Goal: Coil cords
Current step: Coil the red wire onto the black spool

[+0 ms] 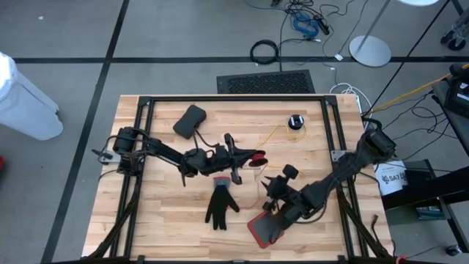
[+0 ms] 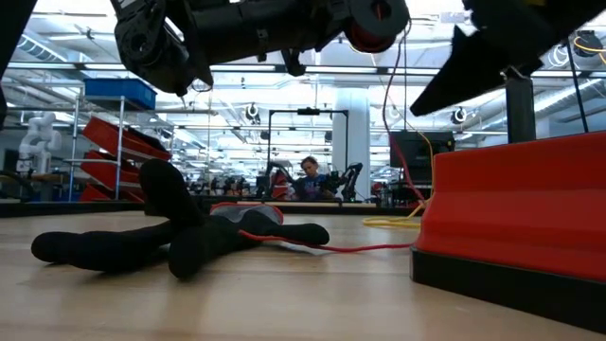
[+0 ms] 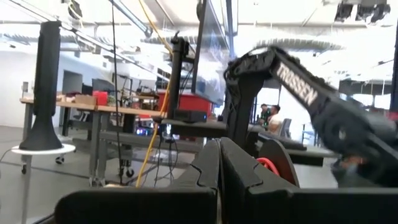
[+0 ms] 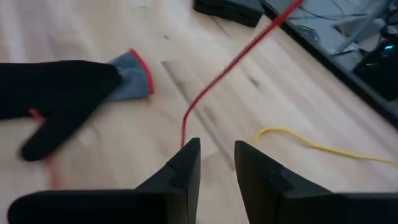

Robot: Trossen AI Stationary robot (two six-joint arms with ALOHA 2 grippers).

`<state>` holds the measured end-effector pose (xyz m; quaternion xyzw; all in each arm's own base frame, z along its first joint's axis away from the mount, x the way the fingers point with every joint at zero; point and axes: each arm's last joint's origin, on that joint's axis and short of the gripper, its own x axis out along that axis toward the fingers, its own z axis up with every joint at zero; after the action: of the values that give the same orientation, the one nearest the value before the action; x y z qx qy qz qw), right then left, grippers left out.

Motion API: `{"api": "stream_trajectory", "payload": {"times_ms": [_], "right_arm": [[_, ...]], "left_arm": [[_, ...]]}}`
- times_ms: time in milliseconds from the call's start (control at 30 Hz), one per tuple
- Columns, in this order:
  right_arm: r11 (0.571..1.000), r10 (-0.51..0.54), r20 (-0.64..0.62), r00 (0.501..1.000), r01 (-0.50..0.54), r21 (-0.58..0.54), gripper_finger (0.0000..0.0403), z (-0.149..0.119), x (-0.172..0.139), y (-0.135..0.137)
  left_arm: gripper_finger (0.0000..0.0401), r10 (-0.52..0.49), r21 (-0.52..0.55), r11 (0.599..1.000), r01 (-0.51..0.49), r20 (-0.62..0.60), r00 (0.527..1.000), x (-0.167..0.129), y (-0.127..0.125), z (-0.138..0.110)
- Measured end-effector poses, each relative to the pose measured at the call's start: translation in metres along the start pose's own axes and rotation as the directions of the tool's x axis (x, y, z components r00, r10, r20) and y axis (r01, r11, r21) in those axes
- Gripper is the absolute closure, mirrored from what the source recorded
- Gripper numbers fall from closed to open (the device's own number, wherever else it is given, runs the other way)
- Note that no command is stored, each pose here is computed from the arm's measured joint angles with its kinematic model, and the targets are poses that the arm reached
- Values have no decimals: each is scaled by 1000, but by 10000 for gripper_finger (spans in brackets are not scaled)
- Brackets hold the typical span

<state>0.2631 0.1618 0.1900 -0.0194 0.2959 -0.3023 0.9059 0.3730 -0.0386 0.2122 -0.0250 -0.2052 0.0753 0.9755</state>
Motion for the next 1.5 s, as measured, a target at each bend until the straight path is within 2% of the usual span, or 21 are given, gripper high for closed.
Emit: {"api": "stream_trajectory", "payload": {"times_ms": [233,400,567,767,900,1500], "right_arm": [[995,84,75,994,-88,54,323,-32,2,11],[998,28,136,990,-35,51,324,-43,10,11],[997,-67,253,965,55,53,324,-39,10,12],[997,-73,336,939,77,0,324,-27,7,21],[991,-129,377,917,133,15,324,-24,6,21],[990,-128,363,923,101,94,324,-19,12,20]], "left_arm": [[395,-19,2,1000,18,50,999,4,5,6],[395,-43,3,999,43,66,997,11,8,9],[395,-51,3,999,51,81,995,16,8,13],[395,-50,7,999,50,66,997,18,8,12],[395,-51,9,999,50,63,997,18,8,12],[395,-49,5,999,49,63,997,17,8,12]]}}
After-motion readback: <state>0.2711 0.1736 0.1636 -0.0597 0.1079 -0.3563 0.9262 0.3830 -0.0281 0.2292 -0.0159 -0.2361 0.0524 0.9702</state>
